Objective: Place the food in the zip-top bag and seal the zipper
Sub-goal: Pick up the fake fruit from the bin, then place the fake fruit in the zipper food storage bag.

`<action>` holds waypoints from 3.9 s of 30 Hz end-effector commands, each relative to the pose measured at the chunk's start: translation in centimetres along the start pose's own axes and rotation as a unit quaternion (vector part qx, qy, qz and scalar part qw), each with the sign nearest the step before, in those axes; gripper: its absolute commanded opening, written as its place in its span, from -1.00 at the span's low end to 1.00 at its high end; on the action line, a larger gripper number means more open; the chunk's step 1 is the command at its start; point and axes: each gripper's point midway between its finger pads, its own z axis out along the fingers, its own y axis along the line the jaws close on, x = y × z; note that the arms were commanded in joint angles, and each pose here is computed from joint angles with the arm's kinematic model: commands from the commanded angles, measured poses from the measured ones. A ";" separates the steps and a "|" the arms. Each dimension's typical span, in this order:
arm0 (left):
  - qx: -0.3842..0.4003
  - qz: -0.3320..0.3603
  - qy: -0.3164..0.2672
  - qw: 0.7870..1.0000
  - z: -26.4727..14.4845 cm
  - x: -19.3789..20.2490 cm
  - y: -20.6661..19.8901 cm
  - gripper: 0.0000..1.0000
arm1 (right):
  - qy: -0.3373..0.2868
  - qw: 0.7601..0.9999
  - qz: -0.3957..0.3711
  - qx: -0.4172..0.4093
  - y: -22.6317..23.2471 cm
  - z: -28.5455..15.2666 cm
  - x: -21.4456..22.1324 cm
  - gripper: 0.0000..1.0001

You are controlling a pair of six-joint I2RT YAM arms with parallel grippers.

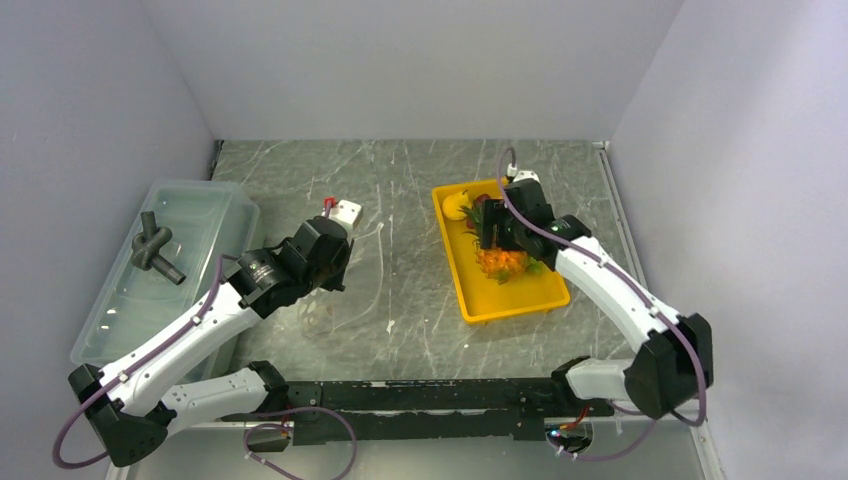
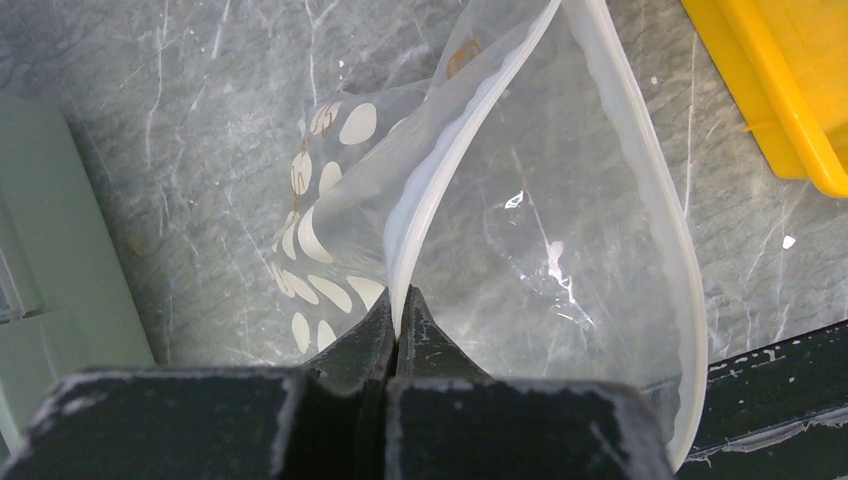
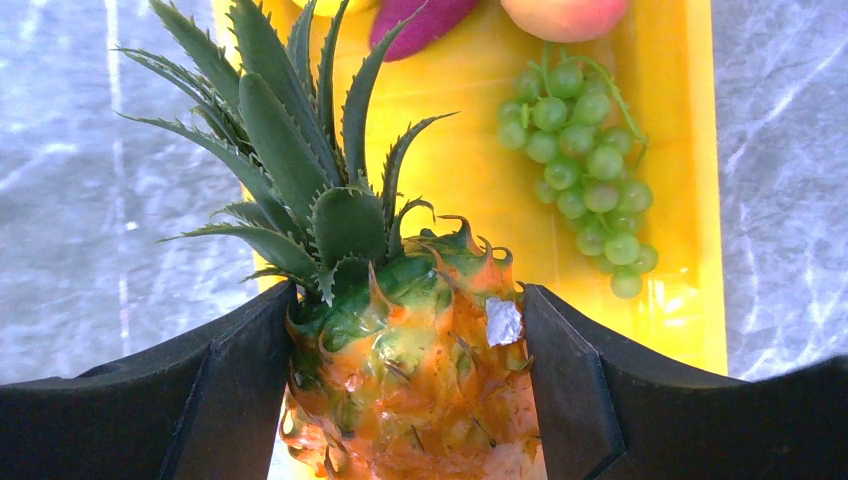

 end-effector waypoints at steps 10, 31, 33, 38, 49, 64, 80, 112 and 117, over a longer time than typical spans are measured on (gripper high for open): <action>0.010 -0.049 -0.002 0.999 0.5 -1.2 -1.2 -1.00 | -0.156 0.952 0.106 -0.243 6.9 -10.0 -5.7 -0.02; 0.040 -0.125 0.025 0.991 1.6 -3.3 -4.4 -1.00 | -0.248 0.823 0.273 -0.433 14.5 -19.6 -9.9 -0.05; 0.044 -0.133 0.025 0.990 1.7 -3.4 -4.6 -1.00 | -0.243 0.818 0.290 -0.434 14.9 -19.4 -9.9 -0.05; 0.054 -0.151 0.019 0.987 1.8 -3.9 -5.2 -1.00 | -0.236 0.813 0.312 -0.430 16.1 -19.1 -10.0 -0.06; 0.075 -0.169 0.011 0.983 1.0 -4.9 -5.9 -1.00 | -0.202 0.811 0.327 -0.442 19.7 -17.4 -9.8 -0.09; 0.075 -0.173 0.017 0.982 1.6 -4.1 -6.0 -1.00 | -0.216 0.818 0.326 -0.423 20.8 -18.6 -10.1 -0.10; 0.096 -0.191 -0.005 0.977 0.4 -4.8 -6.2 -1.00 | -0.182 0.819 0.348 -0.418 22.7 -16.5 -8.7 -0.10; 0.118 -0.219 -0.038 0.968 -2.0 -6.7 -6.1 -1.00 | -0.214 0.885 0.316 -0.267 20.5 -10.8 -2.3 -0.05; 0.118 -0.218 -0.043 0.968 -2.4 -7.2 -6.0 -1.00 | -0.217 0.890 0.307 -0.258 20.2 -10.4 -1.2 0.00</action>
